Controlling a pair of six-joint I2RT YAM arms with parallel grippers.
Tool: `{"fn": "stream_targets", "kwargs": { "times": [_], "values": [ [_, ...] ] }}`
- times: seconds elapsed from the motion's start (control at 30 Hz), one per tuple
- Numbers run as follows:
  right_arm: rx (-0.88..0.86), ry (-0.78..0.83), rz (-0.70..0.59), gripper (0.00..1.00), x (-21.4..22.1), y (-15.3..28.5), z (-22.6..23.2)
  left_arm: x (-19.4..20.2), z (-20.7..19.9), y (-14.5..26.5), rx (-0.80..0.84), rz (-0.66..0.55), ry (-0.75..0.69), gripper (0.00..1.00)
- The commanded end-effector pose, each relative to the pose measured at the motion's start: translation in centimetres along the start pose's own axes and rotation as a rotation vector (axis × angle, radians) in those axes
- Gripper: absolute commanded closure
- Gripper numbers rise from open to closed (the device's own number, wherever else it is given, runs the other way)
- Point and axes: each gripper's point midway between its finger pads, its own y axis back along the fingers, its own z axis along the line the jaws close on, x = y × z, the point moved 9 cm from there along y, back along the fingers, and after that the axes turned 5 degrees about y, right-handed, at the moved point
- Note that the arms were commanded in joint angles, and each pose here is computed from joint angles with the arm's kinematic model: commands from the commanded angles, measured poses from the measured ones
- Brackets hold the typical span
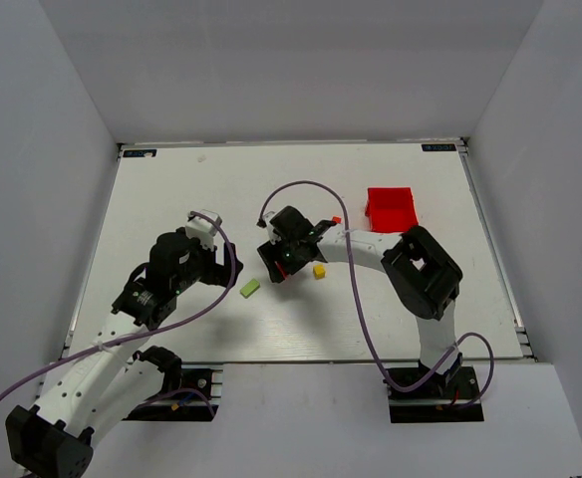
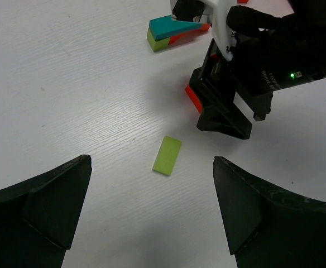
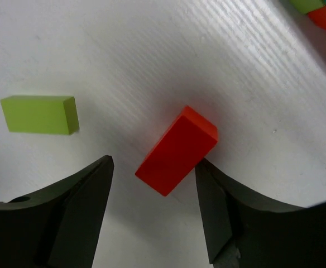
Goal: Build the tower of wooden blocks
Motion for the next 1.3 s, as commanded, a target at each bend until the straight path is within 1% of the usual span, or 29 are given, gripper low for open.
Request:
{"fn": "stream_targets", "kwargs": {
  "times": [0.0,0.07,0.13,0.17,0.2,0.23,0.33,0.4,0.53,0.57,0.67,0.93,1.1,1.23,1.27],
  "values": [
    [0.095,-0.009,-0.03,0.34,-1.3,-0.3,-0.1,-1.1,-0.5,0.5,0.025,-0.051,0.0,0.0],
    [0.098,0.008,-0.024,0.38,-1.2,-0.5,0.1,-1.1,-0.5,0.5,0.025,-0.051,0.0,0.0],
    [0.12,0.039,-0.027,0.45,-1.2,-0.6,-0.1,-1.1,-0.5,0.5,0.025,-0.051,0.0,0.0],
    [0.126,0.057,-0.033,0.5,-1.3,-0.5,-0.1,-1.1,-0.6,0.6,0.034,-0.049,0.0,0.0],
    [0.137,0.08,-0.033,0.57,-1.4,-0.3,-0.2,-1.1,-0.6,0.6,0.034,-0.049,0.0,0.0],
    [0.149,0.091,-0.035,0.57,-1.4,-0.1,-0.3,-1.1,-0.6,0.6,0.034,-0.049,0.0,0.0],
    [0.17,0.153,-0.038,0.64,-1.5,0.5,-0.6,-1.1,-0.6,0.6,0.034,-0.049,0.0,0.0],
    [0.195,0.216,-0.031,0.62,-1.4,0.9,-1.0,-1.0,-0.6,0.6,0.043,-0.047,-0.001,0.0],
    [0.204,0.274,-0.022,0.52,-1.3,1.4,-1.5,-1.1,-0.7,0.7,0.054,-0.054,-0.002,0.0],
    [0.194,0.297,-0.02,0.47,-1.3,1.4,-1.5,-1.1,-0.7,0.7,0.054,-0.054,-0.011,0.0],
    [0.184,0.329,-0.018,0.42,-1.3,1.4,-1.4,-1.1,-0.7,0.7,0.054,-0.054,-0.011,0.0],
    [0.166,0.361,-0.049,0.42,-1.7,2.2,-1.0,-1.1,-0.7,0.7,0.054,-0.054,-0.011,0.0],
    [0.143,0.389,-0.069,0.49,-1.7,2.3,-0.8,-1.1,-0.8,0.7,0.062,-0.052,-0.011,0.0],
    [0.107,0.399,-0.064,0.49,-1.5,2.3,-0.6,-1.1,-0.8,0.7,0.063,-0.052,-0.011,0.0],
    [0.103,0.402,-0.062,0.48,-1.5,2.3,-0.5,-1.1,-0.8,0.7,0.063,-0.052,-0.011,0.0]
  ]
}}
